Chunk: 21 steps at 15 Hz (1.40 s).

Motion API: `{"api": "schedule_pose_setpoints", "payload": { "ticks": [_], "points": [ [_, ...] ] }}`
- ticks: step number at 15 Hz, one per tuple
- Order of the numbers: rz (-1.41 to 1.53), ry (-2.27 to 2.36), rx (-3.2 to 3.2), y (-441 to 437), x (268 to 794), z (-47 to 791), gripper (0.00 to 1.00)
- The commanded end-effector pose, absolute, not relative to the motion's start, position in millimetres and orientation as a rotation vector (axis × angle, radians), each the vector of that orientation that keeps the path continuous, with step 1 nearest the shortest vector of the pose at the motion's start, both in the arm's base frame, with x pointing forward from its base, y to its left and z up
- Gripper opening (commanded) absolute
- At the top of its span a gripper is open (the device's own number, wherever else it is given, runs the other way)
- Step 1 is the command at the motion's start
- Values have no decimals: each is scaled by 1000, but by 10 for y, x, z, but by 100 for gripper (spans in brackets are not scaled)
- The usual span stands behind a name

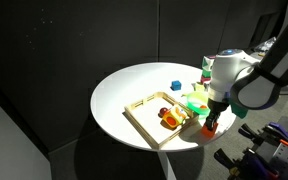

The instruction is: Move the orange block to the right

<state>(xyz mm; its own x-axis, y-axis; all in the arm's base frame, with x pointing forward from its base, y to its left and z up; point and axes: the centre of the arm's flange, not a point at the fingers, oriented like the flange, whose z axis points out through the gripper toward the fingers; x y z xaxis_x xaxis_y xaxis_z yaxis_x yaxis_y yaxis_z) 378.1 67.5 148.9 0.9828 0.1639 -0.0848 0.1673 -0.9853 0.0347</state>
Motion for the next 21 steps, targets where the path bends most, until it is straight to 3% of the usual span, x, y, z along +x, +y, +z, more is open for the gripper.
{"api": "schedule_pose_setpoints", "payload": {
  "ticks": [1,21],
  "points": [
    [-154,251,3075,705,3752,1823,25],
    [-46,-263,3051,94,3892,2846,25]
  ]
}}
